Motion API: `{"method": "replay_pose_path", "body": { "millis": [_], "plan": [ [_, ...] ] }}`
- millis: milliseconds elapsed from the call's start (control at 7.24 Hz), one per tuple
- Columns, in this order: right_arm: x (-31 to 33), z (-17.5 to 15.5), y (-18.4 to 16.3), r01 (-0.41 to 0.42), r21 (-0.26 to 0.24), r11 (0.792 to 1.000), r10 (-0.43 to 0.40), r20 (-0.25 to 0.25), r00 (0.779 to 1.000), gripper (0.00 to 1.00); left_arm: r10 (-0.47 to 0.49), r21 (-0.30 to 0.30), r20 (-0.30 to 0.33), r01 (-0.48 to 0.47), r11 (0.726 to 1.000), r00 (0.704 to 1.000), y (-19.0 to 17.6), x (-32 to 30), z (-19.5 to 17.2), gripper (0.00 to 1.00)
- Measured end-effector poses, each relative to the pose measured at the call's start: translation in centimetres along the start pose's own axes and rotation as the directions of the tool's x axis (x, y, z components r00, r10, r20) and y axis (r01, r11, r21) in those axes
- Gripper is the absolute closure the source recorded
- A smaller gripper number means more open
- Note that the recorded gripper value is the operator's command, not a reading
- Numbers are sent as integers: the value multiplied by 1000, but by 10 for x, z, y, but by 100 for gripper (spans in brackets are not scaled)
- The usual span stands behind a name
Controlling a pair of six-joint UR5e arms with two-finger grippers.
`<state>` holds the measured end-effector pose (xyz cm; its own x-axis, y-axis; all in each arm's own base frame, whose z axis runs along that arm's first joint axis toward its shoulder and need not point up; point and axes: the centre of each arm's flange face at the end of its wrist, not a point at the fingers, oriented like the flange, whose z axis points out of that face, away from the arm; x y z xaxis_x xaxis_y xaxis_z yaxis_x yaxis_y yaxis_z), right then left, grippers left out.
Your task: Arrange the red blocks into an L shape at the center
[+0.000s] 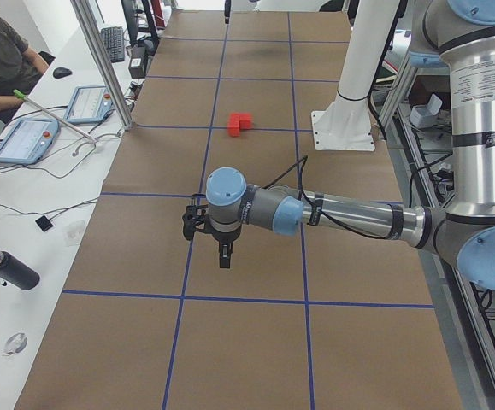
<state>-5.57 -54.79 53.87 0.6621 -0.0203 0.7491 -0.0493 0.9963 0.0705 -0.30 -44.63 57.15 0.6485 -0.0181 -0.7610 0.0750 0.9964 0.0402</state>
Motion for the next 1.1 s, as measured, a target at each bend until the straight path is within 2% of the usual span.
{"method": "replay_pose_path", "body": {
  "millis": [1104],
  "plan": [
    [29,-2,11,-35,-2,999,35,-8,999,0,-36,-30,12,36,999,999,8,-20,14,0]
  ]
}}
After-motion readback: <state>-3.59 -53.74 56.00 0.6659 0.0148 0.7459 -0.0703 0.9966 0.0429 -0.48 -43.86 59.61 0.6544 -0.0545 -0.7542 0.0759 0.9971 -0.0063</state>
